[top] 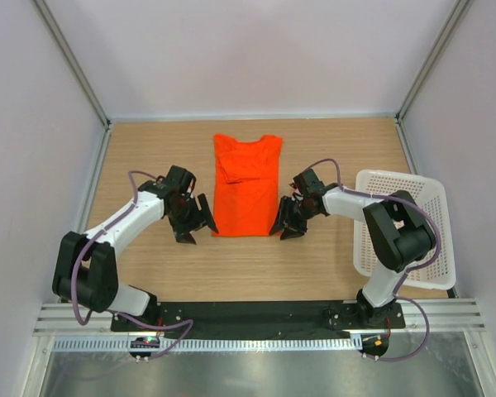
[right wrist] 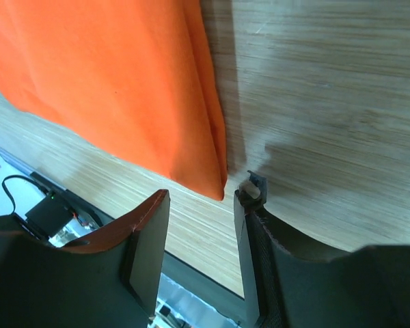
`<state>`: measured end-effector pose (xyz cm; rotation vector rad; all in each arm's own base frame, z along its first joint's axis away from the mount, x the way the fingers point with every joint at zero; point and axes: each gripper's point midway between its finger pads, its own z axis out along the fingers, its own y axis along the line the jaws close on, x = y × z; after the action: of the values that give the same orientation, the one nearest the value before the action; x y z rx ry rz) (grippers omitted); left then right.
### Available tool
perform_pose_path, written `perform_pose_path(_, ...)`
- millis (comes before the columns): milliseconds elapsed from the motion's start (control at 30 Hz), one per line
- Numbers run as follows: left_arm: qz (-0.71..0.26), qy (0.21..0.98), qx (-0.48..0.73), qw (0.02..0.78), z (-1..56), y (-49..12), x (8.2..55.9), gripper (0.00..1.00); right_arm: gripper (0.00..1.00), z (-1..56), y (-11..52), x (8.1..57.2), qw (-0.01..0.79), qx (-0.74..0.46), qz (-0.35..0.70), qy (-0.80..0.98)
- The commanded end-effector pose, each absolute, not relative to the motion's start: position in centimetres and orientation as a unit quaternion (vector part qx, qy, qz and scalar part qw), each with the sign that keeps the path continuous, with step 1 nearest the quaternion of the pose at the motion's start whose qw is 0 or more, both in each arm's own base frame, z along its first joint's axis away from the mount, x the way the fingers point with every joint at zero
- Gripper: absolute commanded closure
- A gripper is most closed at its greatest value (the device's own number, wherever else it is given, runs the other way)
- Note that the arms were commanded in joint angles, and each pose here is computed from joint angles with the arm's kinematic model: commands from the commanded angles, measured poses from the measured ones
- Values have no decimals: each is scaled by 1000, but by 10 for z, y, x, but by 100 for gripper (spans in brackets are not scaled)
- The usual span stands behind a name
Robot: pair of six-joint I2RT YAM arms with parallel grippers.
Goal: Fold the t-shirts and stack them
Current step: Fold the tshirt
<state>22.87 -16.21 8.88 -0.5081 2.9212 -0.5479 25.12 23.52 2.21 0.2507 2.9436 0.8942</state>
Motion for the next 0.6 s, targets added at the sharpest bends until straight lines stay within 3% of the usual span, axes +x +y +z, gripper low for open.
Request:
perform_pose_path(0,-194,958,-198,74,76,-166,239,24,50,17,220,264,74,105,253,959)
perform_pose_path(333,-190,951,-244,26,29,-177,258,29,54,-3,220,266,65,145,243,957)
perform_pose_path(567,-175,946,-272,33,15,-168,270,33,55,-9,222,269,63,148,244,956)
